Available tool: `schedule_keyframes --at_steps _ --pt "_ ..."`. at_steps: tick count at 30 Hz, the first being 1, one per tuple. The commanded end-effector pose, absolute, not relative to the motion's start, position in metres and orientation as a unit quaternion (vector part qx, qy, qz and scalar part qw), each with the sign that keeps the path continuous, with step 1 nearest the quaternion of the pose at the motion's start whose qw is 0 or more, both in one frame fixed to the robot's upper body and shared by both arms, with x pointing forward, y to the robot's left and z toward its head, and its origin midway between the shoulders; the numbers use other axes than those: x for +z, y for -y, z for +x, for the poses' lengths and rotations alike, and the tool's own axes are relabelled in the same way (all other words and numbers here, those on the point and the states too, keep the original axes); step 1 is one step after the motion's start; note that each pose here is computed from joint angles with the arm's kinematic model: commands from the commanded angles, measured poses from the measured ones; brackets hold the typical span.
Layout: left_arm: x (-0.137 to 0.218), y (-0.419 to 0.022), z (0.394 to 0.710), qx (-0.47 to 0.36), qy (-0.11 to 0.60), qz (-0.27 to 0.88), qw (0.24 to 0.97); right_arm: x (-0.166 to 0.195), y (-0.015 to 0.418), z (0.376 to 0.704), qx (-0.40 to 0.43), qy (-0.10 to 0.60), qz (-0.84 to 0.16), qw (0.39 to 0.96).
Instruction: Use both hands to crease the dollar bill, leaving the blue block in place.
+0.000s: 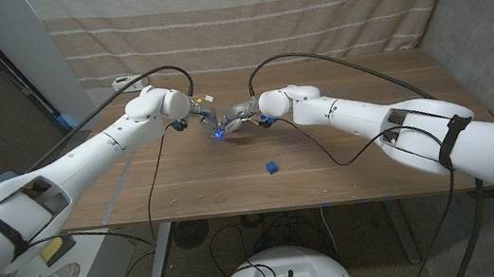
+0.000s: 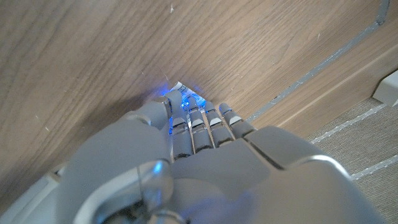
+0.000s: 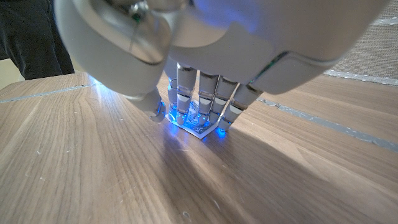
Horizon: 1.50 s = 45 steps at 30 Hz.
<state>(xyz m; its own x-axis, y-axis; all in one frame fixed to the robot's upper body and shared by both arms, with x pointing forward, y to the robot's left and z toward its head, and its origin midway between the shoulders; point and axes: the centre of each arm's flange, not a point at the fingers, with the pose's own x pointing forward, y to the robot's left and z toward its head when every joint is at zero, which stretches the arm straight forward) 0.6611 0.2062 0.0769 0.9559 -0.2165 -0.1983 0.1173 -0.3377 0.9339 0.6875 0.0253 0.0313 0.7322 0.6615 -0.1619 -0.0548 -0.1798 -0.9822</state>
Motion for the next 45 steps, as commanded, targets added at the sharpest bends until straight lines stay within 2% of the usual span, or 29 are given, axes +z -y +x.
schedule_keyframes --at_steps 1,15,30,36,45 --pt "0.071 -0.208 0.663 -0.148 0.014 0.809 0.569 0.029 -0.025 0.686 0.294 0.213 -0.714 0.599" --pt "0.081 -0.221 0.659 -0.141 0.027 0.792 0.594 0.022 -0.032 0.683 0.275 0.205 -0.752 0.563" --pt "0.102 -0.237 0.649 -0.152 0.081 0.732 0.659 0.021 -0.035 0.685 0.275 0.202 -0.756 0.558" --pt "0.110 -0.237 0.649 -0.143 0.070 0.745 0.648 0.022 -0.034 0.685 0.277 0.204 -0.753 0.561" --pt "0.115 -0.223 0.654 -0.111 0.048 0.798 0.590 0.024 -0.033 0.687 0.279 0.207 -0.746 0.568"
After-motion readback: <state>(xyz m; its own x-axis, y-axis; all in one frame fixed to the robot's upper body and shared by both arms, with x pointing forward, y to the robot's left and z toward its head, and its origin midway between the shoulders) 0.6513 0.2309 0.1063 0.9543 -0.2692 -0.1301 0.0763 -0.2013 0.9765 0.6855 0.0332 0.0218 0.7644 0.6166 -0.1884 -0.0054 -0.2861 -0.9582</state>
